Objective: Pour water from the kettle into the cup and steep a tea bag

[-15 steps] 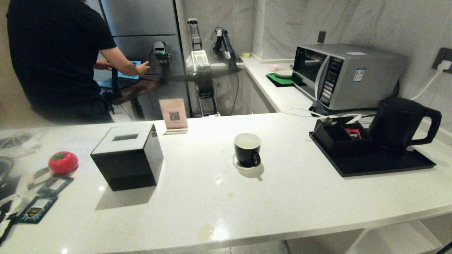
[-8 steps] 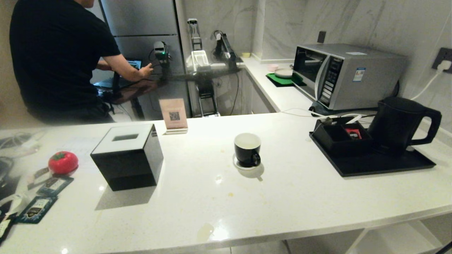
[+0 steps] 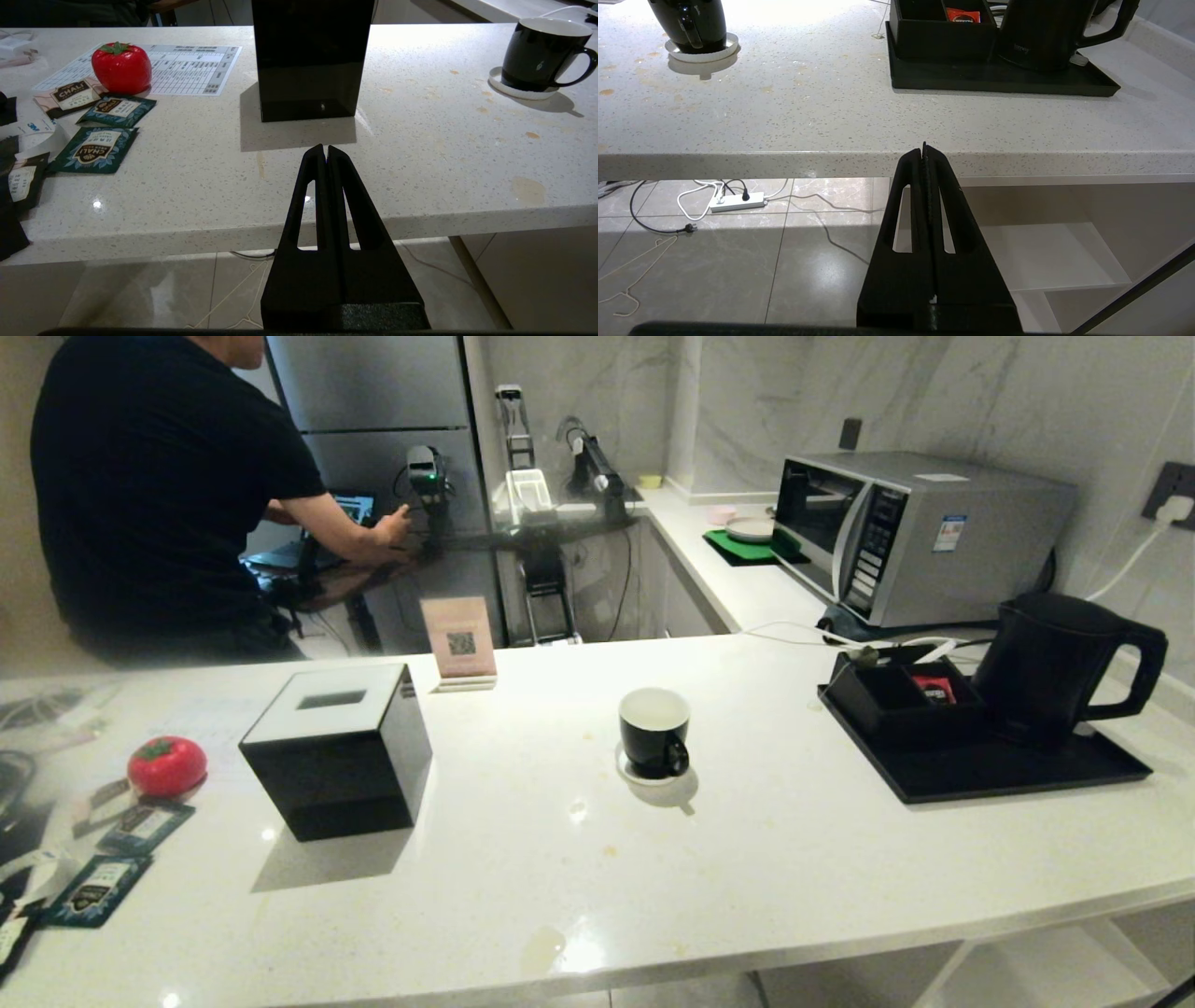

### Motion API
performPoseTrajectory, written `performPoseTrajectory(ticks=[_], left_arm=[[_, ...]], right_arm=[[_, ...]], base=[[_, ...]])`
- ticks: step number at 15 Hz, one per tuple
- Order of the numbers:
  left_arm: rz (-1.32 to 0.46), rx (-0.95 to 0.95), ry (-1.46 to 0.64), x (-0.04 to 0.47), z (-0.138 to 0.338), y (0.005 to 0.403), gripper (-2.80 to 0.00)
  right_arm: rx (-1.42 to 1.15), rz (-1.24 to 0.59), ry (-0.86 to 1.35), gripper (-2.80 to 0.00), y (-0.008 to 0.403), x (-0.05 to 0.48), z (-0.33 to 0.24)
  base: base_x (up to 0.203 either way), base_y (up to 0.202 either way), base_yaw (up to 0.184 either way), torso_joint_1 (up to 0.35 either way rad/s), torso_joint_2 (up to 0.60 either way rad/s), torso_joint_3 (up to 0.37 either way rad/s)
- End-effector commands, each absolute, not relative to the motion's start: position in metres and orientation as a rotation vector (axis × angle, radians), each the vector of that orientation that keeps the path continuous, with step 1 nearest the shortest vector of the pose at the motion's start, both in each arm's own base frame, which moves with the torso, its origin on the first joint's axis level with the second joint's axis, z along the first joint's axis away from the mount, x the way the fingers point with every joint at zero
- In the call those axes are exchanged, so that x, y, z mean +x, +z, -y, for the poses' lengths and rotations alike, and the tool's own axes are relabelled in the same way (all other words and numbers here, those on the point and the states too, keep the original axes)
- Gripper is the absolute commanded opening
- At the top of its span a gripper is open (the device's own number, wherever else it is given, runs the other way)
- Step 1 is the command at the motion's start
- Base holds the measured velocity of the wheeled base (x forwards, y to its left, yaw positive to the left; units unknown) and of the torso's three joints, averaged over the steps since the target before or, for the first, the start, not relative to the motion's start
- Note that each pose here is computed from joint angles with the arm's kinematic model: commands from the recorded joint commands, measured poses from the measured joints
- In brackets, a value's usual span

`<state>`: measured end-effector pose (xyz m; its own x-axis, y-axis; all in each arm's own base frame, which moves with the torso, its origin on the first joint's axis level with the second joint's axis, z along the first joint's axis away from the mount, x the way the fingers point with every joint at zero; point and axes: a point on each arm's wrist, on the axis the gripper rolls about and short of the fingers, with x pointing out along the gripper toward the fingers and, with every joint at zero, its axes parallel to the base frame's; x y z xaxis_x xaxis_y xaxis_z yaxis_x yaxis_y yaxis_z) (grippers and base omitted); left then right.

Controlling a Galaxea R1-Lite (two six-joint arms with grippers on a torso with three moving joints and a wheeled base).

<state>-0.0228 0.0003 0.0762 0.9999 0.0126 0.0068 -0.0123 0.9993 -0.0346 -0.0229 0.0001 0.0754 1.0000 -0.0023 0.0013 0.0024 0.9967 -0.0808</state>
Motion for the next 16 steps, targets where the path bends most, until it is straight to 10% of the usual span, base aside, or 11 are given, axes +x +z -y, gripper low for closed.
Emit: performPoseTrajectory(ticks=[1, 16], left_arm=[[0.006, -0.035, 0.013, -0.023, 0.0, 0.076, -2.8], [0.006, -0.035, 0.014, -0.023, 0.0, 0.076, -2.8]], right_arm=[[-0.082, -0.009, -0.003, -2.8, 0.076, -0.022, 0.0], [-0.09, -0.08, -0.01, -2.8, 0.128, 0.023, 0.0]], base=[[0.0, 0.0, 0.0, 0.0, 0.0, 0.0], [0.0, 0.0, 0.0, 0.0, 0.0, 0.0]])
